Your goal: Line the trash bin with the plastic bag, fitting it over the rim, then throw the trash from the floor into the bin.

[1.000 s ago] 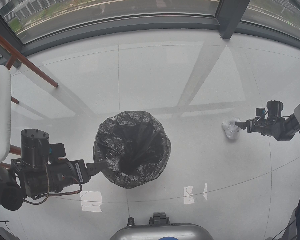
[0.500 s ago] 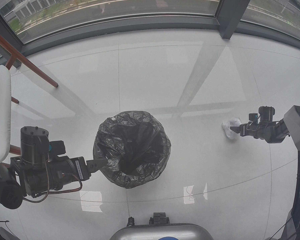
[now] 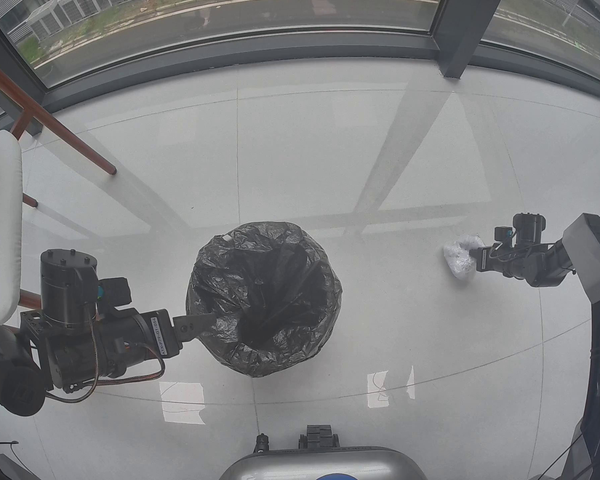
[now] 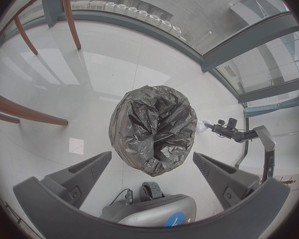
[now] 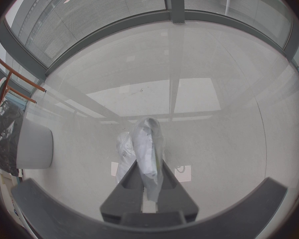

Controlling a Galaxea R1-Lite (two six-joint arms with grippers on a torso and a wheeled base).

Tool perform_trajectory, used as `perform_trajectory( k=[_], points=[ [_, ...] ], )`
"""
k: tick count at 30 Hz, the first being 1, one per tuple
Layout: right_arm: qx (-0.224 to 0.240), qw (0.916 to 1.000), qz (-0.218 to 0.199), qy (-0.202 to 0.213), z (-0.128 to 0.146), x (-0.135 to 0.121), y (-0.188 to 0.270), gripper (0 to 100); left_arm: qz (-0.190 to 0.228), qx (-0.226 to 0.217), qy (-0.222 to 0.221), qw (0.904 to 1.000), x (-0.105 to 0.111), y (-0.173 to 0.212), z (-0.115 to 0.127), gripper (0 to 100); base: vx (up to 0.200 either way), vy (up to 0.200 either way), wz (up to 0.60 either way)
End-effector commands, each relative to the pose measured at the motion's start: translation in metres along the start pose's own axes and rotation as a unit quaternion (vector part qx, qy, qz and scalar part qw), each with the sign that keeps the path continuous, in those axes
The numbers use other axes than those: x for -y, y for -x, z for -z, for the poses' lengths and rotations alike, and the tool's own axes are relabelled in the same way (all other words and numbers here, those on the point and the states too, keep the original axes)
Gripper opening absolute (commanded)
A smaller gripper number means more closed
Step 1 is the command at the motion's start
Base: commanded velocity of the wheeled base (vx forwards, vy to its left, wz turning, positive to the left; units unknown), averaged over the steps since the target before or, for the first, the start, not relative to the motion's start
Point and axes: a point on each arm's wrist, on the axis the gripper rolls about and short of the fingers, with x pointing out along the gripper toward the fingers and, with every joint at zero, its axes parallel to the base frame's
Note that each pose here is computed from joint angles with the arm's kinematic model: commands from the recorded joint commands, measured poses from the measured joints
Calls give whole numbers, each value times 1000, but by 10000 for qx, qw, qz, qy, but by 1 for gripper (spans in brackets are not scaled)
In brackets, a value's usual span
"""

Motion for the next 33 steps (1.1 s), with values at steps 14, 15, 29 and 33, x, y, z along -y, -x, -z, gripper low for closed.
perform_trajectory(
  k=[14,15,29,33],
  points=[
    [785,9782,-1665,-963,-80,-114,228,0,262,668,-151,9973,6,44,-7,100,0,0,0],
    [825,9736,-1853,-1047,-82,-126,240,0,242,797,-258,9962,6,51,-7,100,0,0,0],
    [-145,9205,-3847,-666,-47,-251,301,0,-172,1642,-792,9831,1,130,-13,100,0,0,0],
    [-608,9127,-4010,-503,-30,-273,285,0,-213,1553,-772,9846,2,149,-12,100,0,0,0]
  ],
)
